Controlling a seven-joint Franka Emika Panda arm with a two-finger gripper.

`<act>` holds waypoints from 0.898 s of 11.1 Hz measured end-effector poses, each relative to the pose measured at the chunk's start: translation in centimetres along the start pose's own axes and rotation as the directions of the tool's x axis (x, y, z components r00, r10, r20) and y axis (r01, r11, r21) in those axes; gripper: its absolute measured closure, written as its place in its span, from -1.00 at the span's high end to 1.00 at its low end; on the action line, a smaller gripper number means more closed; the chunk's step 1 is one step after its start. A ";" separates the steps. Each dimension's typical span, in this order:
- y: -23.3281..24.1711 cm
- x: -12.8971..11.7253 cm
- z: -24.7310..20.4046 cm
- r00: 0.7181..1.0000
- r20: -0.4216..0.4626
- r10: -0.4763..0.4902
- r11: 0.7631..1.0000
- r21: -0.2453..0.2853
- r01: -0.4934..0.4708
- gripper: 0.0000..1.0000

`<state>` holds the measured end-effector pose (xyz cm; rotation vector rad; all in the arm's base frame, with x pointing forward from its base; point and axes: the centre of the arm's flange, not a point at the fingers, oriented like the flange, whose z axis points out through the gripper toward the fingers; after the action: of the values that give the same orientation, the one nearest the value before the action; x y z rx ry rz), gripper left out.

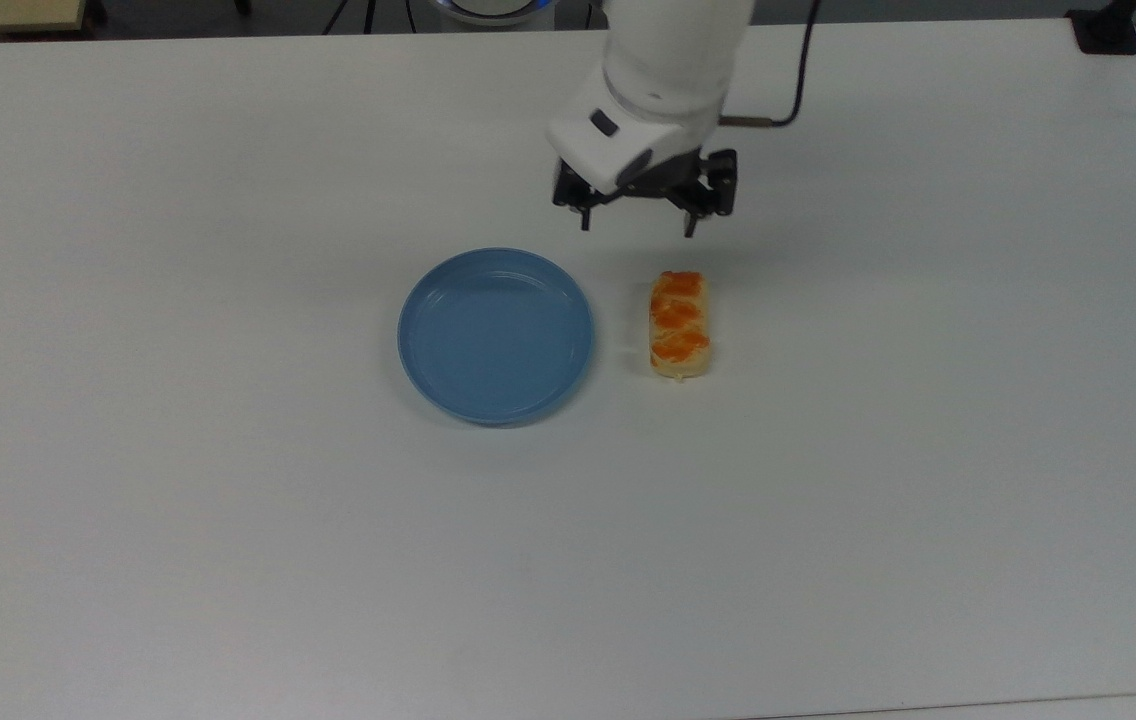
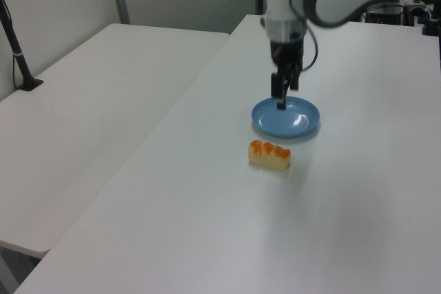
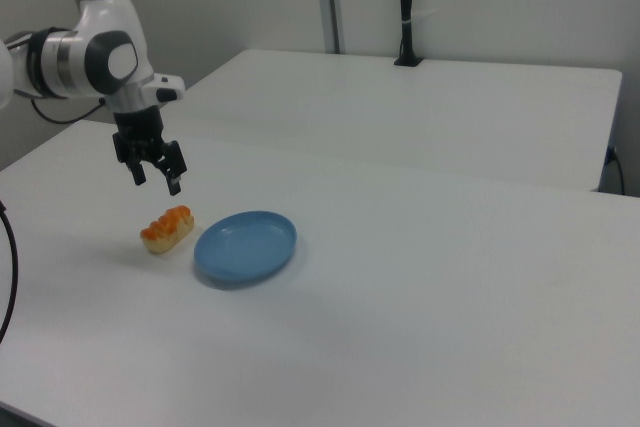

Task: Put the bread onto the plate
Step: 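Move the open gripper over the bread roll and lower it, then close the gripper on the bread roll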

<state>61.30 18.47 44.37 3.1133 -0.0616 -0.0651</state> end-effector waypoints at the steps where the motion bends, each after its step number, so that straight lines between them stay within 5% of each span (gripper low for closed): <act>1: -1.5 0.2 1.6 1.000 0.003 0.011 1.000 -0.001 -0.011 1.00; 10: -5.9 2.5 12.6 0.999 -0.039 -0.019 0.999 -0.027 0.018 1.00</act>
<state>63.52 23.91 31.48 3.0873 -0.0305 -0.0053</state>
